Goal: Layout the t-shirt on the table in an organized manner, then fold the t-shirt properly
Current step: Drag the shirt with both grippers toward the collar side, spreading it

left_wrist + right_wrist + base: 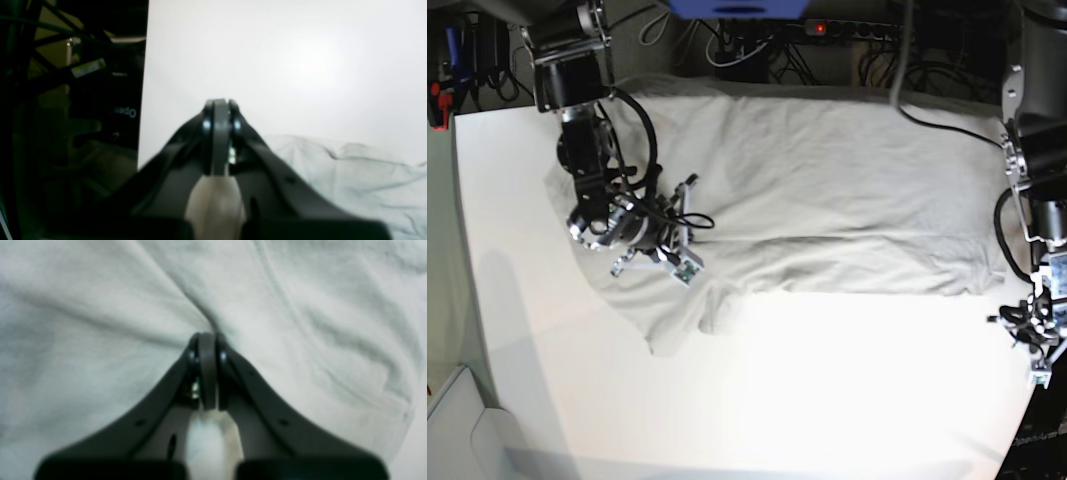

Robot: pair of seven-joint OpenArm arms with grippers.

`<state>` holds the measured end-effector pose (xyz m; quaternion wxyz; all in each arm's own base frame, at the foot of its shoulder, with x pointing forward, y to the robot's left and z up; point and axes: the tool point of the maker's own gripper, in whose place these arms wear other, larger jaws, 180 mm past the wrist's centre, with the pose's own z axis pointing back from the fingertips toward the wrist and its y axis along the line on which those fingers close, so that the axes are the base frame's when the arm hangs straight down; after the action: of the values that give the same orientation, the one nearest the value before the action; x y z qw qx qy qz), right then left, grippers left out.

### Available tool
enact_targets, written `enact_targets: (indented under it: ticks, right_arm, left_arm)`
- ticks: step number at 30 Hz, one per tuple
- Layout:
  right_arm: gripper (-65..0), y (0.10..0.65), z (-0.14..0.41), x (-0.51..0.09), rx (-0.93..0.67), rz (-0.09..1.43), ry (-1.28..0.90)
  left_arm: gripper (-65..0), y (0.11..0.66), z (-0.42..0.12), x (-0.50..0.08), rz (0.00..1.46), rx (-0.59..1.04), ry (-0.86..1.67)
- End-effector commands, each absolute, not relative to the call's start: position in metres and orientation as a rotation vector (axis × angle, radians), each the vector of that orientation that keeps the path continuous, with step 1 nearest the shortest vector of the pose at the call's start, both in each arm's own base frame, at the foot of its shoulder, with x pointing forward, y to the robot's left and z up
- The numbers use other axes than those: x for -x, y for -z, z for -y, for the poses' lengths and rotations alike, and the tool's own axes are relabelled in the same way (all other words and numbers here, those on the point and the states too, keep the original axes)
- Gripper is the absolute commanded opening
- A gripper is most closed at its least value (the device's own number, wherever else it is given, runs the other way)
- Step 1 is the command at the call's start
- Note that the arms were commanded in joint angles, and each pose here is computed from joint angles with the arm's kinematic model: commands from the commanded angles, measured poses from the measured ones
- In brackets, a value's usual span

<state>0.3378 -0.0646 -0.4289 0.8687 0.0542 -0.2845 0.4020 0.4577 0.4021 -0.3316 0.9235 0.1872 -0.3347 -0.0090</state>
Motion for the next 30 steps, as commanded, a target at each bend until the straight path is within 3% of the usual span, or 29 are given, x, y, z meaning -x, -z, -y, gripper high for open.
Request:
enact_targets:
  ticks: [1, 9, 19, 30]
  right_arm:
    - [-65.0, 0.436, 0.082, -0.333, -0.048, 0.528, -0.851]
    - [-65.0, 0.429, 0.081, -0.343, -0.042, 0.549, -0.852]
    - [-65.0, 0.432, 0.086, -0.355, -0.037, 0.529, -0.845]
    - [-65.0, 0.441, 0.086, -0.383, -0.093, 0.537, -0.81]
  left_arm:
    - [-64.9, 0.303, -0.412, -0.467, 0.732, -0.418, 0.006]
    - [-64.9, 0.332, -0.381, -0.427, 0.553, -0.422, 0.038]
    - [-64.9, 0.378, -0.318, -0.369, 0.463, -0.384, 0.13]
    - [-64.9, 0.424, -0.314, -0.354, 0.447, -0.332, 0.138]
